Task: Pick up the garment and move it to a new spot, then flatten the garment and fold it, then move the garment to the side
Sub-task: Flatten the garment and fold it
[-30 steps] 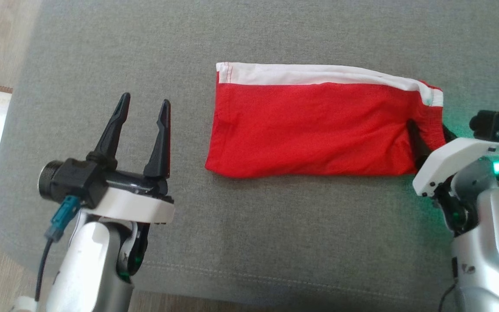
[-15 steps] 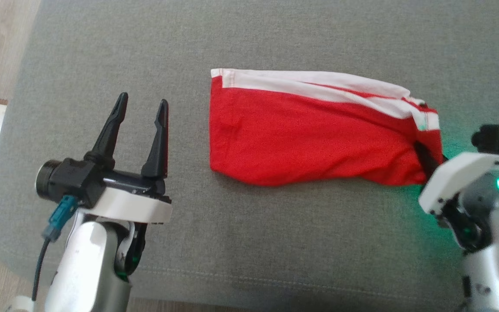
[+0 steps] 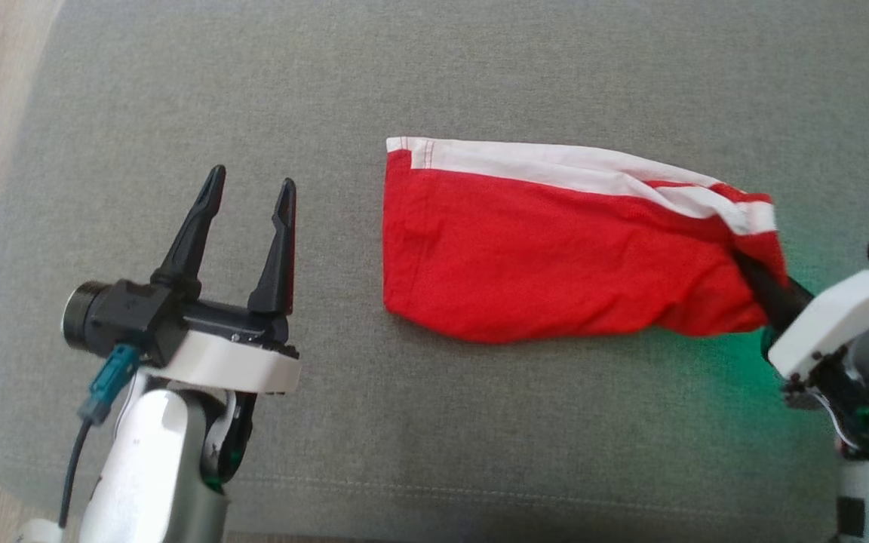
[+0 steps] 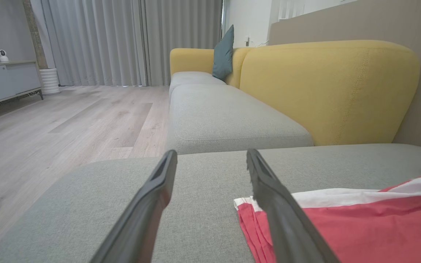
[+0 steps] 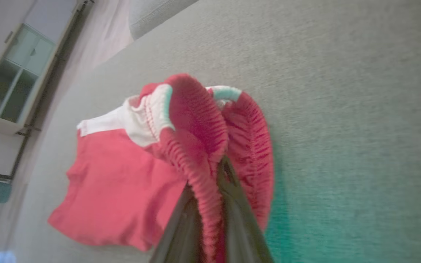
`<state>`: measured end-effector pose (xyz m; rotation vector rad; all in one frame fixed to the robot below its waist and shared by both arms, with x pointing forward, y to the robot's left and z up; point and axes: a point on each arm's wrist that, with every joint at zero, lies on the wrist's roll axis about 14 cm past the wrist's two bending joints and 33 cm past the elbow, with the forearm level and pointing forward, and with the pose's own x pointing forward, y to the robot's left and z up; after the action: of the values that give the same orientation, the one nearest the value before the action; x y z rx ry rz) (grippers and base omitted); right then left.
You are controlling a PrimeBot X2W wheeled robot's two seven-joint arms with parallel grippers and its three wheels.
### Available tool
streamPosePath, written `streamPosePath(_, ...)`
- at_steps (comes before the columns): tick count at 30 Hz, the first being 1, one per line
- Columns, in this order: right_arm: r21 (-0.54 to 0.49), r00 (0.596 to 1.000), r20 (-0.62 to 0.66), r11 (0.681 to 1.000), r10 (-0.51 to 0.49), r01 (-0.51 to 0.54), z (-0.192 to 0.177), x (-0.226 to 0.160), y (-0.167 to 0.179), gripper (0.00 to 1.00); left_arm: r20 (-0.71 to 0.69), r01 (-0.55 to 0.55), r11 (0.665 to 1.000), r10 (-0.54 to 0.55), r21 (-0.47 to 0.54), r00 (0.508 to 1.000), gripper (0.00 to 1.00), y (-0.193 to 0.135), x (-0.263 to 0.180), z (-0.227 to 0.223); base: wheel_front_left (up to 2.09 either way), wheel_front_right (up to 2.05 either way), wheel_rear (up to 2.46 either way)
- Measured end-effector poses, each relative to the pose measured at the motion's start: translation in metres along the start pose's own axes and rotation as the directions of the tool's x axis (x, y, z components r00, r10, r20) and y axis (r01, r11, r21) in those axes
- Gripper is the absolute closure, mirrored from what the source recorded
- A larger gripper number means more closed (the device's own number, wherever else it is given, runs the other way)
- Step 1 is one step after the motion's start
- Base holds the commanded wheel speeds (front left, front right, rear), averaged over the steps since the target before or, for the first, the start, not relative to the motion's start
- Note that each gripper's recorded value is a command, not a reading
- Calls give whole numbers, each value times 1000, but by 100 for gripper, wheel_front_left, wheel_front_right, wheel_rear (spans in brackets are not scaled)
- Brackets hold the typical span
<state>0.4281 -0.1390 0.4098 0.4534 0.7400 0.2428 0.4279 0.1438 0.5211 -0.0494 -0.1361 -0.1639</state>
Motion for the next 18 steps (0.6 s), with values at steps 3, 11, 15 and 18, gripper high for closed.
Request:
streamPosePath(3,86,995,-20,992,98,-96,3,1,22,100,1,3,1000,-3,-1,1000,0,-1,1,0,0,0,0)
streamPosePath(11,168,925,-18,913,379,-371,34,20,99,100,-4,-7,1000,7,-4,1000,0,2,-3,-1,0,0,0)
streamPosePath(15,207,872,-54,860,486,-466,22,36,139,100,-8,-26,1000,26,-1,1000,0,8,-6,-1,0,0,0)
streamPosePath(18,163,850,-98,851,517,-499,11,50,166,100,-15,-42,999,42,0,999,0,12,-9,-3,0,0,0)
